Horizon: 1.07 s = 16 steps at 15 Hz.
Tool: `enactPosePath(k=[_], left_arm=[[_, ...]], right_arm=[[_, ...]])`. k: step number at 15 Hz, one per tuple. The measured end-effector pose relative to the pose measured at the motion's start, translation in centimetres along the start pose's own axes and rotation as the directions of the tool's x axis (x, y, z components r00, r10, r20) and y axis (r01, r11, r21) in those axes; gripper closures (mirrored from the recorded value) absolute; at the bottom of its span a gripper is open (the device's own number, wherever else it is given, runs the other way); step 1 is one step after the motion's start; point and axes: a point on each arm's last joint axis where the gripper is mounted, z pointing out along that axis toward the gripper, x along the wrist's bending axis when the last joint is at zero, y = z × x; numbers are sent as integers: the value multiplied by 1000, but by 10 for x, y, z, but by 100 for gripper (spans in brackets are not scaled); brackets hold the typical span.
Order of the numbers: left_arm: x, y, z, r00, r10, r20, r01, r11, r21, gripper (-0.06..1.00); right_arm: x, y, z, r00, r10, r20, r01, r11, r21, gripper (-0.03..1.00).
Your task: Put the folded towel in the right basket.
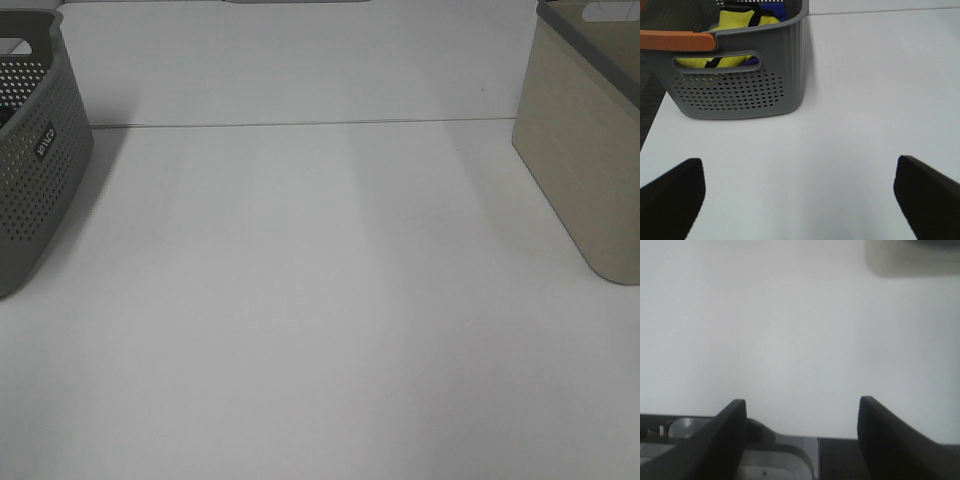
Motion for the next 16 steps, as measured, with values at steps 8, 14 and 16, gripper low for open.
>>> enactPosePath(k=[8,14,16], left_arm=[[0,0,0,1000,0,0,0,1000,0,-3],[0,0,0,1000,0,0,0,1000,0,-3],[0,0,0,1000,0,0,0,1000,0,-3]], right_arm=[[-4,-127,22,998,-20,52,26,992,-120,36],[-2,-177,-6,995,-39,95,79,878,-472,36],[0,-194,-15,994,-41,103,93,812,-576,36]])
